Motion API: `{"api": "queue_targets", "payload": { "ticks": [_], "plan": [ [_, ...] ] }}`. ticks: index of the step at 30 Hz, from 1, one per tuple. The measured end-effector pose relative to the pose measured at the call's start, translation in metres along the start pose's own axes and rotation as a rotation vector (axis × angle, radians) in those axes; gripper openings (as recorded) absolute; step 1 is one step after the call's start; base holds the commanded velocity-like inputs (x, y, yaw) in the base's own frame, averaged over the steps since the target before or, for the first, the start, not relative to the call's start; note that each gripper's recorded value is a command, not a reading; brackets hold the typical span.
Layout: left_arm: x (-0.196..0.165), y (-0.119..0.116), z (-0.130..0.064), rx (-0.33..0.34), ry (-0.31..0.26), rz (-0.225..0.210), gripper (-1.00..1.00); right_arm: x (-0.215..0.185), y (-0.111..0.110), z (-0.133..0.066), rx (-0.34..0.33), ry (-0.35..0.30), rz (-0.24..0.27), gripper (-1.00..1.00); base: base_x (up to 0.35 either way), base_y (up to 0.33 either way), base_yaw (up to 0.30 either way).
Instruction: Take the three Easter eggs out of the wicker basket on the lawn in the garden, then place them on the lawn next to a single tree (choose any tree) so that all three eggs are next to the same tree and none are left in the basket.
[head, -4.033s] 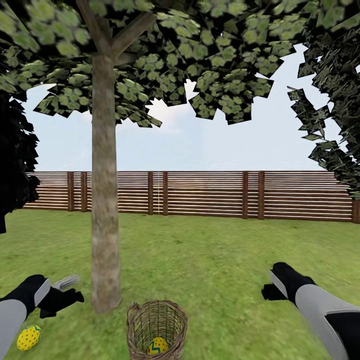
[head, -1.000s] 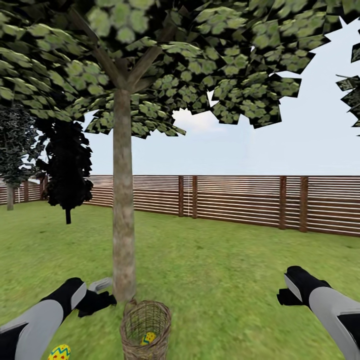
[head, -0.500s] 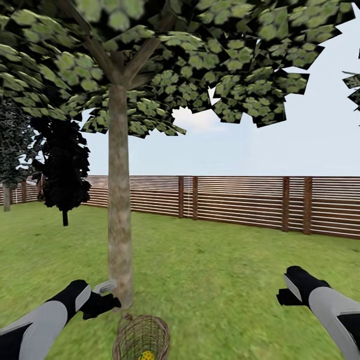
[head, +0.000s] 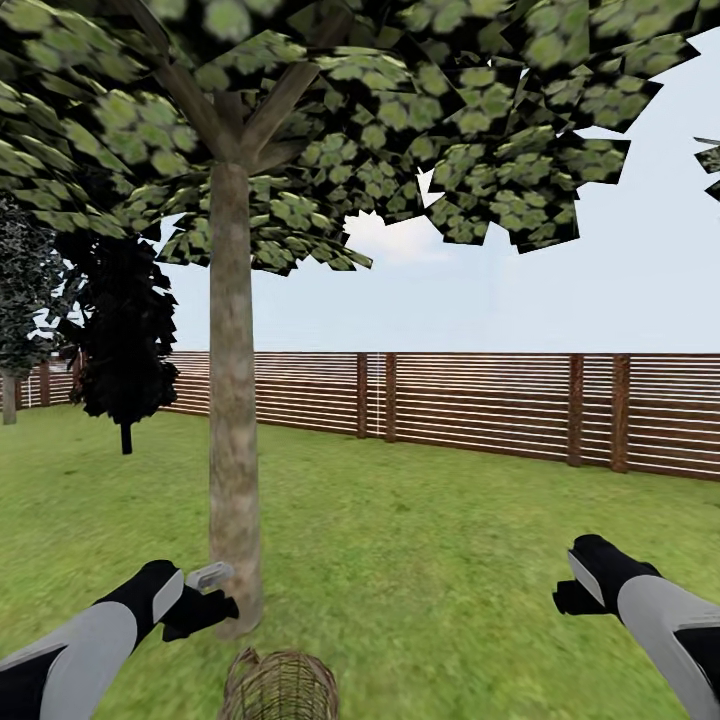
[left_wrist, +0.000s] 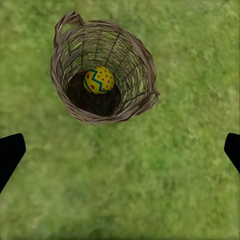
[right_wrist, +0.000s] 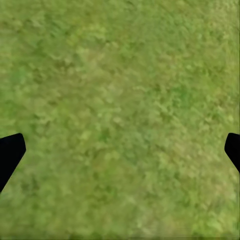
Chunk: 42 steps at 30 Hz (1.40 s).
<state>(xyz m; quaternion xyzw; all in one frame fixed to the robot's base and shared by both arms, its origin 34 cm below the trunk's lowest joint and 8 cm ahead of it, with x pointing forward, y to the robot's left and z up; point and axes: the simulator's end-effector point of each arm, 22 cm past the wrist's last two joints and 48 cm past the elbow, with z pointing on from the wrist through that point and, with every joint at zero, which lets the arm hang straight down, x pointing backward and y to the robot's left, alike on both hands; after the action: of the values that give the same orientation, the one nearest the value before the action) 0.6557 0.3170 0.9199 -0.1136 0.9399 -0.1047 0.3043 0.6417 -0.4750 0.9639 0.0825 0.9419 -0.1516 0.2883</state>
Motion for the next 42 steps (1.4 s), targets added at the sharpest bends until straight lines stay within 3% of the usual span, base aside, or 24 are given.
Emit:
{"api": "queue_targets", "payload": {
  "ticks": [2, 6, 8, 17, 28, 42],
  "plan": [
    [0.000, -0.001, 0.000, 0.000, 0.001, 0.000, 1.00, 0.002, -0.001, 0.003, -0.002, -0.008, 0.002, 1.00, 0.003, 0.000, 0.000],
    [0.007, -0.006, 0.005, 0.026, 0.003, -0.001, 1.00, 0.005, 0.022, 0.005, -0.049, -0.011, -0.001, 1.00, 0.000, 0.000, 0.000],
    [0.002, -0.008, 0.004, 0.026, -0.013, 0.001, 1.00, 0.007, 0.019, 0.006, -0.051, -0.008, 0.003, 1.00, 0.000, 0.000, 0.000],
    [-0.006, -0.031, 0.007, 0.034, -0.064, 0.032, 1.00, -0.003, 0.054, 0.002, -0.082, -0.053, -0.021, 1.00, 0.000, 0.000, 0.000],
    [-0.011, -0.037, 0.008, 0.035, -0.092, 0.043, 1.00, -0.003, 0.047, 0.003, -0.070, -0.052, -0.025, 1.00, 0.000, -0.124, 0.012],
    [-0.011, -0.038, 0.008, 0.039, -0.094, 0.042, 1.00, 0.006, 0.051, 0.006, -0.070, -0.032, -0.030, 1.00, 0.000, -0.340, 0.232]
  ]
}}
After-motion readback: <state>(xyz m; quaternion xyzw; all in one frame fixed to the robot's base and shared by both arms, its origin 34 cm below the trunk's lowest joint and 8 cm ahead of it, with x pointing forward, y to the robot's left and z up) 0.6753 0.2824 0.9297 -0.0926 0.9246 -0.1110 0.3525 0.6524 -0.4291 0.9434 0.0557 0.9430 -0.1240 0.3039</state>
